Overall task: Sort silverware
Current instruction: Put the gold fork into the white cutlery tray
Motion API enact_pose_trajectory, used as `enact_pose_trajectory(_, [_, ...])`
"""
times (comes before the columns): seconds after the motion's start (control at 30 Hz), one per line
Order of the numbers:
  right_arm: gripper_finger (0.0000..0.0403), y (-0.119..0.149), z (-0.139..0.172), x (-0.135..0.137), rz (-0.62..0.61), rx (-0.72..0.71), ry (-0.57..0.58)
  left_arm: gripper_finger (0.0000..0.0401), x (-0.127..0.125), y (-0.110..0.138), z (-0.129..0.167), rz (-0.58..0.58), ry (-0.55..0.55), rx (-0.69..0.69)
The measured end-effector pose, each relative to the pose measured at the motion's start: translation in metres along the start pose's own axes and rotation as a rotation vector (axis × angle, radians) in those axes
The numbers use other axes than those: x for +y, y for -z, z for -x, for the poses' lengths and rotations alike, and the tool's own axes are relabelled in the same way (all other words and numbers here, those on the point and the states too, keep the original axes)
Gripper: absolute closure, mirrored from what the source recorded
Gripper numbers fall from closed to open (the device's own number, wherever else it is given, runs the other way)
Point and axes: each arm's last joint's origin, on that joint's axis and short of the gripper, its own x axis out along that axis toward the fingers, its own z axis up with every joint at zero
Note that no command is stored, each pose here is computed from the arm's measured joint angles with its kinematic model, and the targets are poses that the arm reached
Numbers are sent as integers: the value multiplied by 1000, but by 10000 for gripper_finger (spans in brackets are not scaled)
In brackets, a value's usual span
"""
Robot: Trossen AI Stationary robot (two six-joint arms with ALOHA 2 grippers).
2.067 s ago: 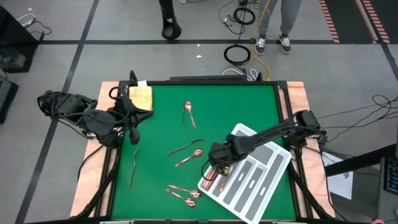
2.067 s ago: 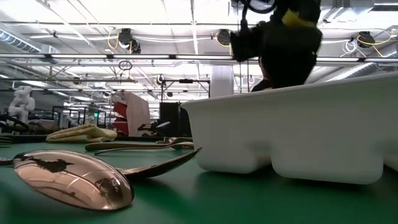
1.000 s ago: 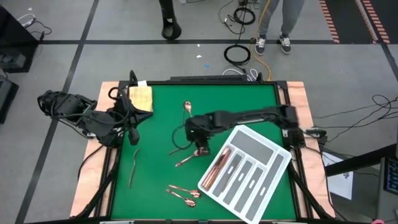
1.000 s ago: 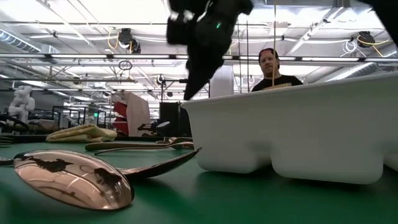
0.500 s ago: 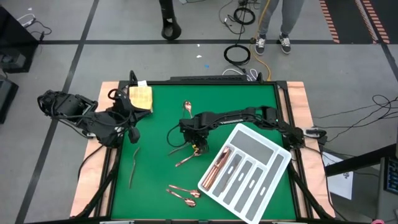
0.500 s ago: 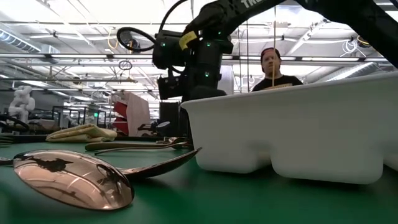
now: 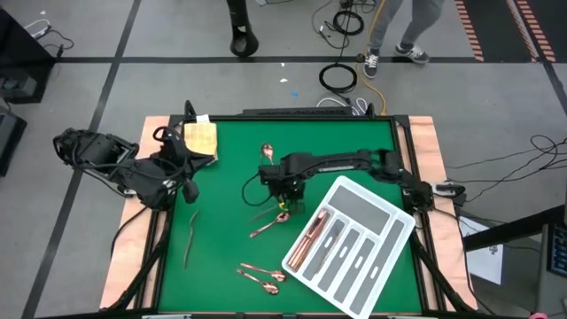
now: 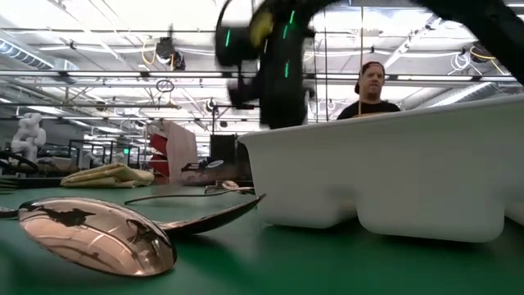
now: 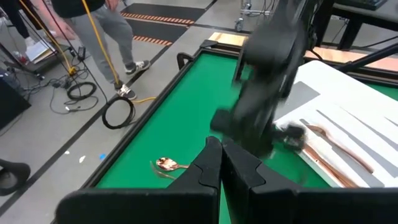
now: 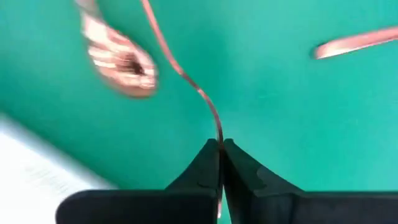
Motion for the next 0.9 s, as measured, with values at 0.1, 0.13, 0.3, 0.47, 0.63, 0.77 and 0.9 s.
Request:
enact_pose_trajectory(0.1, [402,28,66,10,3,13,-47,390,2,0,2,7,3,-5])
enact_pose_trajectory(0.13, [402,39,81,13,-1,31,-61,390,3,0,3,9,4,-7])
enact_pose_trajectory(0.3, [402,83,130,36,11,11,-228,390,7,0,6,21,9,-16])
enact_pose_trajectory(0.47, [403,112,103,66,50,164,-348,390,8,0,6,29,10,-17])
enact_pose_trajectory(0.63, [403,125,58,82,86,261,-364,390,8,0,6,31,9,-17])
enact_pose_trajectory(0.77, [403,122,29,88,126,268,-359,390,8,0,6,50,8,-17])
enact_pose_trajectory(0.9, [403,116,14,89,166,281,-352,390,8,0,6,56,0,-22])
